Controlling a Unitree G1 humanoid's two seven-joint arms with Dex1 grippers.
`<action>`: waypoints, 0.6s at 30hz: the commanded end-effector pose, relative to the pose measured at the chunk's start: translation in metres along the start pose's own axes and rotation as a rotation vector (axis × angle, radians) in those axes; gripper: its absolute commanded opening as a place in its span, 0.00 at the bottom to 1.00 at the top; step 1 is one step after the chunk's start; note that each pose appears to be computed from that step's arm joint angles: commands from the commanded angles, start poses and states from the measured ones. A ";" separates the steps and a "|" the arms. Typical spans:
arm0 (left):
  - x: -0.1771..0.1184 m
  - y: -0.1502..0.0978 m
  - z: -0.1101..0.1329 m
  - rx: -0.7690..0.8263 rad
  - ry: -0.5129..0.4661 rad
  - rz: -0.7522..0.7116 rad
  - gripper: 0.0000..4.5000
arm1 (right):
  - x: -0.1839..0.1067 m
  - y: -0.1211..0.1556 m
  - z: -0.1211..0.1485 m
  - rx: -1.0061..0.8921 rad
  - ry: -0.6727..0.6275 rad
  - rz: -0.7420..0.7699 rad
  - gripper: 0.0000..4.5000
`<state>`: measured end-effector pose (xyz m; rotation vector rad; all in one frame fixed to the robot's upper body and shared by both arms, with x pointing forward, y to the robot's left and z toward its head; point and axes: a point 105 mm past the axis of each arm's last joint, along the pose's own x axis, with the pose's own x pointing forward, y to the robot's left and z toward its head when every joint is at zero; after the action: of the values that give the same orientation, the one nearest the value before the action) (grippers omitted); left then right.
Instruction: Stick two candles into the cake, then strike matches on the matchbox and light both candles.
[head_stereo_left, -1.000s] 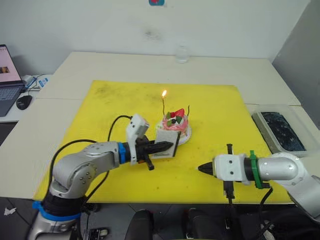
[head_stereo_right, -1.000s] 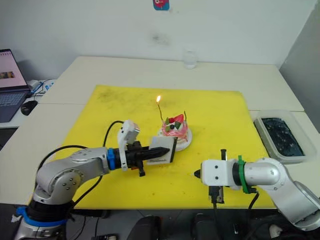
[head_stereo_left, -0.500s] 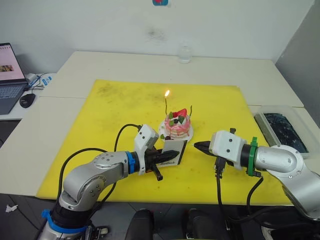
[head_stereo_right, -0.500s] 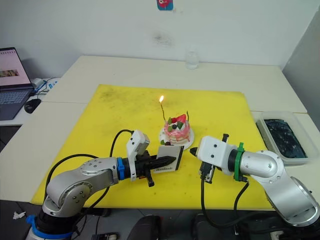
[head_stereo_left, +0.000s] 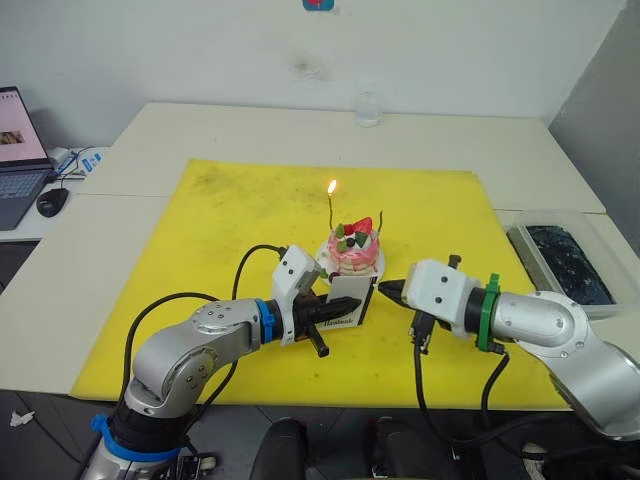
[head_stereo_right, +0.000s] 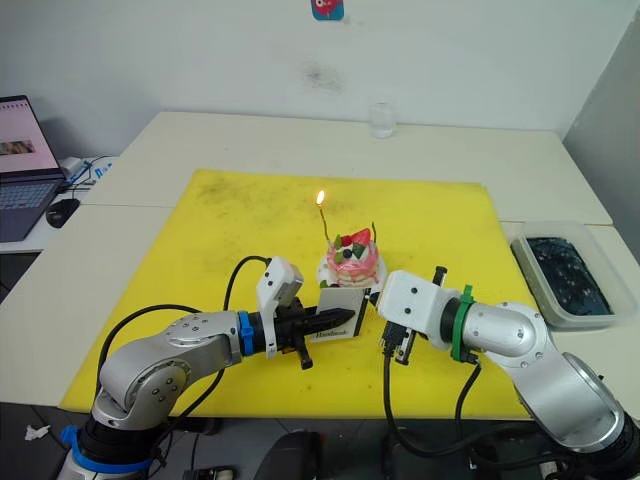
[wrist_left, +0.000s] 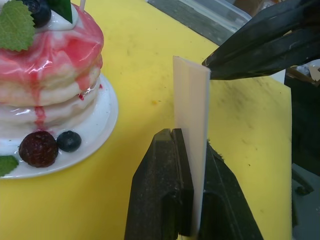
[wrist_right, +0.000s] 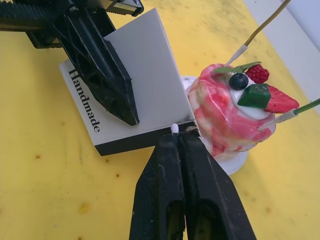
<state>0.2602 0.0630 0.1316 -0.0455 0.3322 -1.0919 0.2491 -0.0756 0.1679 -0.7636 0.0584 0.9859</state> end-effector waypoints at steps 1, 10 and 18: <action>0.000 -0.007 0.011 0.039 -0.036 -0.030 0.00 | 0.001 -0.004 0.007 -0.033 -0.022 -0.027 0.01; 0.002 -0.011 0.016 0.055 -0.050 -0.058 0.00 | 0.008 -0.003 0.003 -0.045 -0.007 -0.016 0.01; 0.004 -0.017 0.015 0.091 -0.043 -0.091 0.00 | 0.012 0.000 0.003 -0.050 -0.006 0.001 0.01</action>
<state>0.2602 0.0611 0.1337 -0.0178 0.3208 -1.1131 0.2583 -0.0707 0.1600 -0.7888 0.0718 0.9763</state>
